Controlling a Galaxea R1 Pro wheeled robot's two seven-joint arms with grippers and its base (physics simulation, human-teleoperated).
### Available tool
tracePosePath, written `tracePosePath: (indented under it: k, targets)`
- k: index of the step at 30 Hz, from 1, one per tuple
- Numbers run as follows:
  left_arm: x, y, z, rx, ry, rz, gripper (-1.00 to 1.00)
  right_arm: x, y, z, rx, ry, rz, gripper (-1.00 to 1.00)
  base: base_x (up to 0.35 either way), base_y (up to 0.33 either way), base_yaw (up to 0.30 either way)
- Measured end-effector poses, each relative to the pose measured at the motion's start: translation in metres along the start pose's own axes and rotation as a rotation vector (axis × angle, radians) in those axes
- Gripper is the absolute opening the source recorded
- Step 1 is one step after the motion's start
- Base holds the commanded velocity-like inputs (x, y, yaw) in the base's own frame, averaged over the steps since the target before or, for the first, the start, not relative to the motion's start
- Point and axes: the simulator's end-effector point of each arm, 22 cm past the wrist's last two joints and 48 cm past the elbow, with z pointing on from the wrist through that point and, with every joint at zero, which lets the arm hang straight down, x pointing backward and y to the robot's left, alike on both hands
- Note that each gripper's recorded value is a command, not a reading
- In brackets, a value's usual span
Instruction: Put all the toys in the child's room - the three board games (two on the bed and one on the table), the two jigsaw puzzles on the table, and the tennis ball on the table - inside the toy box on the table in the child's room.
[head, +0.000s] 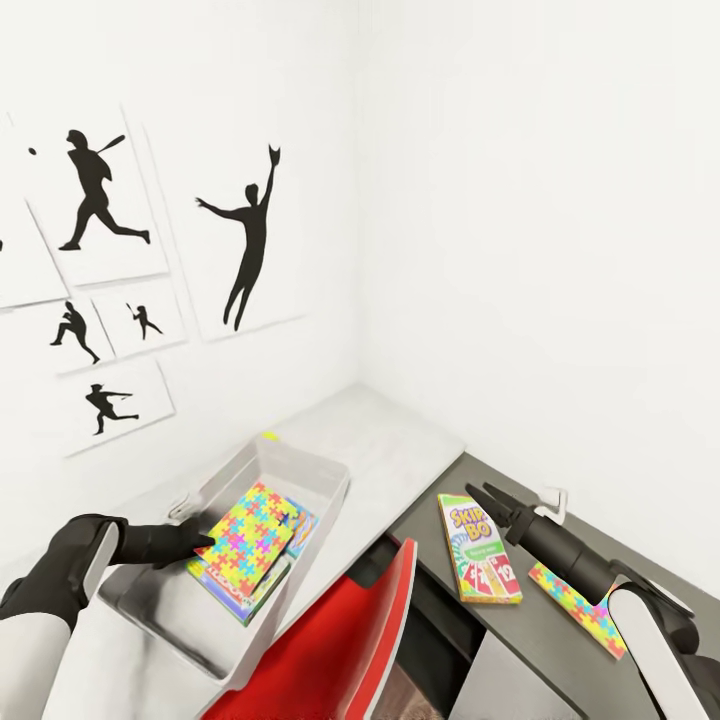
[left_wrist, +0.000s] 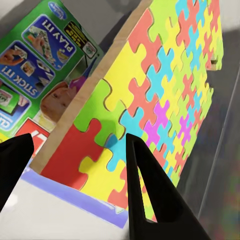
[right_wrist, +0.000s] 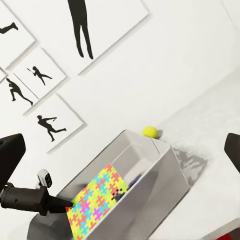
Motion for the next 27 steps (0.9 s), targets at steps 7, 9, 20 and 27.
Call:
tracePosePath:
  k: [7,9,20,27]
  targets:
    - [0.003,0.003,0.004,-0.003,0.009,-0.005,-1.0,0.004,-0.004,0.001,0.006,0.007,0.007,1.0,0.0,0.0,0.0]
    - [0.004,0.004,0.006,-0.004,0.011,-0.007,-1.0,0.005,-0.006,0.001,0.008,0.009,0.009,1.0,0.0,0.0,0.0]
    - [0.008,0.01,0.012,-0.007,0.024,-0.017,-1.0,0.011,-0.012,0.002,0.017,0.019,0.02,1.0,0.0,0.0,0.0]
    - [0.009,0.01,0.013,-0.006,0.027,-0.02,-1.0,0.012,-0.013,0.002,0.017,0.019,0.021,1.0,0.0,0.0,0.0]
